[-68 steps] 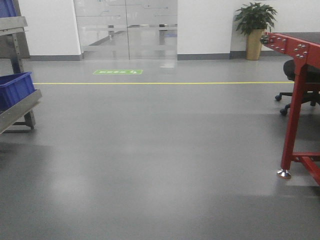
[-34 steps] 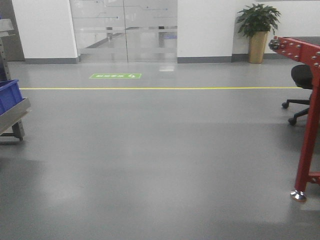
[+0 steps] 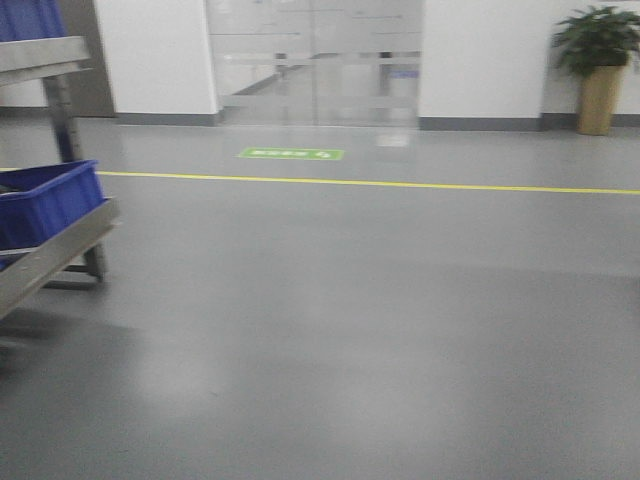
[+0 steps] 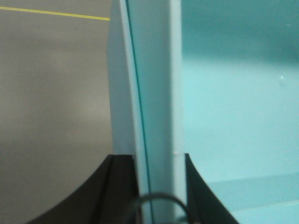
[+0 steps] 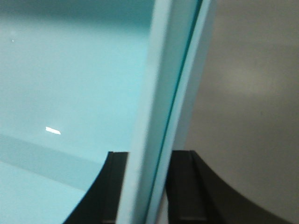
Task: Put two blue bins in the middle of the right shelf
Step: 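Drive across the floor past the red table holding the teal bin, then turn and approach the rack of blue bins carrying the teal bin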
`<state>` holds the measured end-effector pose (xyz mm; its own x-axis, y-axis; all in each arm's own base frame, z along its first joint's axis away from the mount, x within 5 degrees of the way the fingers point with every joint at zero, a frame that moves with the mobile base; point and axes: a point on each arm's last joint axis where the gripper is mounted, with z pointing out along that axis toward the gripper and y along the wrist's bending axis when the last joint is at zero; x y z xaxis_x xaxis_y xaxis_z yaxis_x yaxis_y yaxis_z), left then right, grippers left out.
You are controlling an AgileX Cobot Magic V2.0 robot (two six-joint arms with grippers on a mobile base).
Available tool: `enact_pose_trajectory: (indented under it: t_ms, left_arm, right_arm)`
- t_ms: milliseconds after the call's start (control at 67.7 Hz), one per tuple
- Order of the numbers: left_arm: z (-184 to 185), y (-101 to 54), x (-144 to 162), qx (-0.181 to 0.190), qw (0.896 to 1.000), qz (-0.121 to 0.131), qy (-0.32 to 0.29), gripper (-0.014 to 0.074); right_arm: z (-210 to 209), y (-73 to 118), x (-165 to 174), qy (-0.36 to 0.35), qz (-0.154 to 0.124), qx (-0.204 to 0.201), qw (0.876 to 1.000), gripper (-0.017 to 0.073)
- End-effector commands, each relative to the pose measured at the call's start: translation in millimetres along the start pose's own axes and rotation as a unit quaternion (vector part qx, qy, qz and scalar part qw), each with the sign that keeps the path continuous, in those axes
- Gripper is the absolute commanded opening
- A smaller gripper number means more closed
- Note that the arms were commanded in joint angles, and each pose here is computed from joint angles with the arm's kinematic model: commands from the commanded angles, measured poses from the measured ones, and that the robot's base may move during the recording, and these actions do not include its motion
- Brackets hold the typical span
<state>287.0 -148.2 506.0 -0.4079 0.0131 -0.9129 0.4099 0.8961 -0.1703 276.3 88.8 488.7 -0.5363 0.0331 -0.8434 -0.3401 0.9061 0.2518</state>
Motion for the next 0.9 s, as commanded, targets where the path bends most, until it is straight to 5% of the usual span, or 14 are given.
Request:
enact_pose_trajectory:
  t_ms: [0, 887]
  left_arm:
    - [-16.3, -8.3, -19.4, 0.037, 0.995, -0.022, -0.085, -0.0111]
    - [-16.2, -8.1, -19.5, 0.036, 0.996, -0.021, -0.085, -0.0111]
  right_arm:
    - [-9.1, 6.8, -9.9, -0.05, -0.007, -0.021, 0.999, -0.0154]
    - [-9.2, 6.8, -10.9, -0.055, -0.007, -0.021, 0.998, -0.0154]
